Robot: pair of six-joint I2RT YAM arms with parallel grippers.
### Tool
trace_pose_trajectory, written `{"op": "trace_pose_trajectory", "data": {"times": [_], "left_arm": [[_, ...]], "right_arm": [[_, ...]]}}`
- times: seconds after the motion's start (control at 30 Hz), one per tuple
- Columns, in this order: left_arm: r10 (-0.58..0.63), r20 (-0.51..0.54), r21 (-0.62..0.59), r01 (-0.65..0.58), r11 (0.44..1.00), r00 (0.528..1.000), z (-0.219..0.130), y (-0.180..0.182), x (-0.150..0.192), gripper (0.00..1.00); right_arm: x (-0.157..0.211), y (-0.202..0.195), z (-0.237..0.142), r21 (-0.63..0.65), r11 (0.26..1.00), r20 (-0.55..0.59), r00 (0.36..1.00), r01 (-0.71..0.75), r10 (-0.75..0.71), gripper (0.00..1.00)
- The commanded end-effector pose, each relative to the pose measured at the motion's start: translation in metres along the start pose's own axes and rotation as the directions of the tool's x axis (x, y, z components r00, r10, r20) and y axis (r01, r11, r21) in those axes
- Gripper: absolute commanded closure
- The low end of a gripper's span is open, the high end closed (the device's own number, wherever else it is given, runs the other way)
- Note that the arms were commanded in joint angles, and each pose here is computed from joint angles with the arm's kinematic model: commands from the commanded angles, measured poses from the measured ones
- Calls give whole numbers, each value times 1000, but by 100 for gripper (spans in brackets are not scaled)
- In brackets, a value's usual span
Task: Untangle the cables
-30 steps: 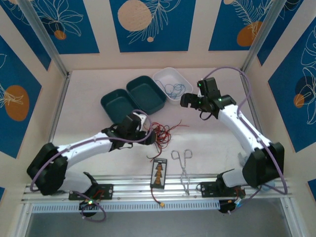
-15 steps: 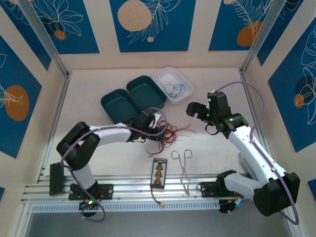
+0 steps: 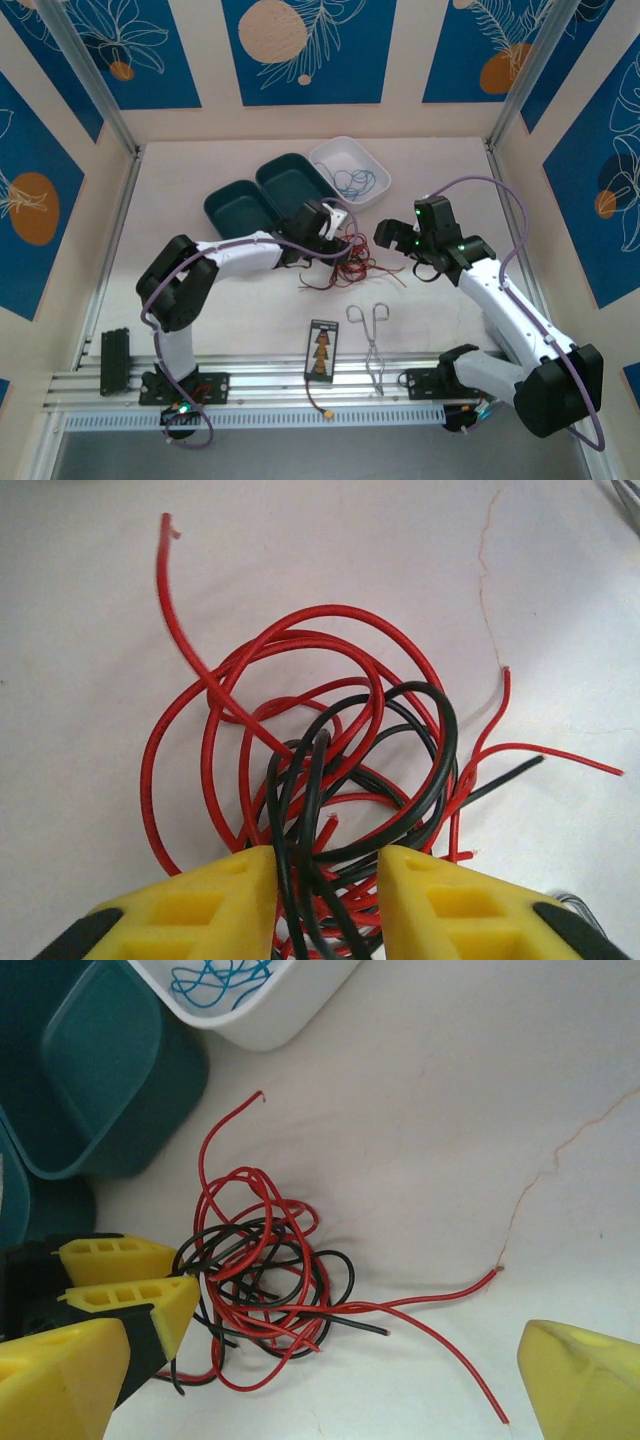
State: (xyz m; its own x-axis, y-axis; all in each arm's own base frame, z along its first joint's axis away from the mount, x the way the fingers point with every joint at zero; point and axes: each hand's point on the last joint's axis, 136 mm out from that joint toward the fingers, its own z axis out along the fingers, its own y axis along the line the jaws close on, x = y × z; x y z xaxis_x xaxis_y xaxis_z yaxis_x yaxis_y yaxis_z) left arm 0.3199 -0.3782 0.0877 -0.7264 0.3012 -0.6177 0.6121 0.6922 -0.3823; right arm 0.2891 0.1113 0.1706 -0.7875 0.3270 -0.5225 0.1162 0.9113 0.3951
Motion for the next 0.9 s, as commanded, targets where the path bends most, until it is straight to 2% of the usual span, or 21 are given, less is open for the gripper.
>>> {"op": "trace_pose_trajectory", "data": {"times": [0.0, 0.2, 0.33, 0.4, 0.5, 0.63, 0.77, 0.87], "left_arm": [[7, 4, -7, -7, 1000, 1000, -6, -2, 2, 68], [-25, 24, -16, 25, 1000, 999, -9, 0, 2, 69], [-37, 73, -2, 37, 999, 997, -16, -3, -6, 66], [-19, 97, -1, 19, 1000, 995, -19, -6, -13, 55], [29, 108, 6, -29, 1000, 994, -22, -11, -24, 45], [116, 79, -5, -116, 993, 990, -21, -15, -33, 45], [193, 13, -7, -193, 981, 981, -11, -14, -31, 46], [215, -44, 15, -215, 977, 976, -2, -15, -26, 50]], "right_arm": [[15, 0, 7, -21, 1000, -70, 997, -18, 17, 6], [25, 0, 18, -86, 991, -150, 985, -98, 84, 31], [27, 6, 27, -123, 982, -190, 974, -146, 121, 36], [28, 6, 33, -113, 980, -204, 969, -164, 139, 38], [30, 6, 45, -95, 979, -245, 957, -181, 154, 44], [37, 5, 60, -77, 975, -305, 936, -209, 177, 50], [42, 9, 70, -98, 968, -341, 921, -233, 187, 52], [43, 9, 75, -101, 967, -349, 918, -235, 187, 52]]}}
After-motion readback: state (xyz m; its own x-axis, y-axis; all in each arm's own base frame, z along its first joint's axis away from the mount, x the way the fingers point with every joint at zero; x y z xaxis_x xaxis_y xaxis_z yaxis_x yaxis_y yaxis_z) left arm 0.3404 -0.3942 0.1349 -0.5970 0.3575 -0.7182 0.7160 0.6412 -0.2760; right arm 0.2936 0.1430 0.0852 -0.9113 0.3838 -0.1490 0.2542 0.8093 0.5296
